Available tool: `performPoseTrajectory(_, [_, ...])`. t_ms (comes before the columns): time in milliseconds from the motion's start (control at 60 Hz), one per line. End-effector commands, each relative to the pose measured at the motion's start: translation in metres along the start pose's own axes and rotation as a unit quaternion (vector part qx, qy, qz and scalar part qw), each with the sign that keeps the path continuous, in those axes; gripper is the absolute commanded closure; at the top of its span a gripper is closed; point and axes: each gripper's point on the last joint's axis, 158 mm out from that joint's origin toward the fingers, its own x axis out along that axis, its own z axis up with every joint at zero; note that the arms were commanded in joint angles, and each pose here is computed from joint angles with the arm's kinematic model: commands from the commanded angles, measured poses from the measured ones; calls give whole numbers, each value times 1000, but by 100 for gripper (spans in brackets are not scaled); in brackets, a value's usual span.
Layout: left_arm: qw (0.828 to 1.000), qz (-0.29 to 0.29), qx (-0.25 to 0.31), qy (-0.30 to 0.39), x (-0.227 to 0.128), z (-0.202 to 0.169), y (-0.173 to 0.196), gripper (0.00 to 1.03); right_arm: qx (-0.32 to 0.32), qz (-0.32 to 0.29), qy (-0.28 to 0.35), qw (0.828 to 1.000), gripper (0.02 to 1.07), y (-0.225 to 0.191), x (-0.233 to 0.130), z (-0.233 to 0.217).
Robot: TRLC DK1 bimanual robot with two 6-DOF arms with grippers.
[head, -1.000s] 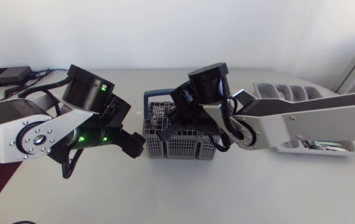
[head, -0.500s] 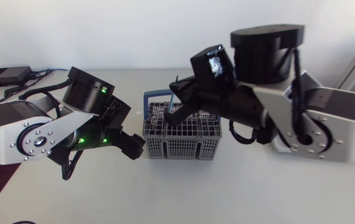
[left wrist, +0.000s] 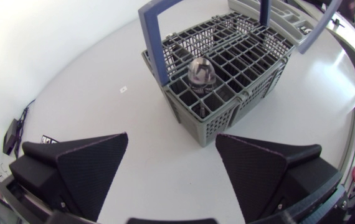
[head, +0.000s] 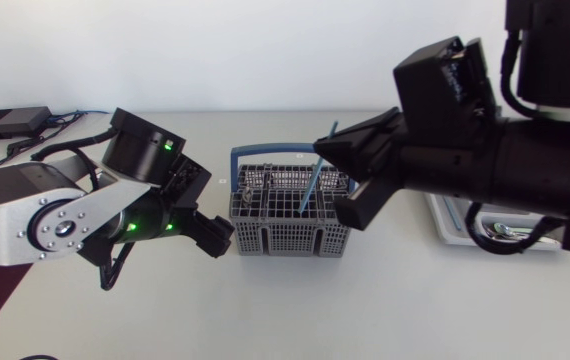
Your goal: Transfer all utensils from the basket to the drawer tray.
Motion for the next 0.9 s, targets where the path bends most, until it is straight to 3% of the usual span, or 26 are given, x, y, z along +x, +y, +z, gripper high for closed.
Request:
performPoseTrajectory(0, [1000,-3,10,14,7,-10,-5,5,6,-9,-5,1000,99,-10,-19,12])
performPoseTrajectory(283, [1000,-4,11,14,7,-10,-7,5,58,-74,82,992,99,-87,-57,-37])
performPoseTrajectory(600, [1000,-4,12,15,7,-10,-7,5,152,-175,177,956,101,-215,-88,-114])
performPoseTrajectory(883, [1000,-4,12,15,6,-10,-7,5,227,-212,225,924,101,-303,-88,-171])
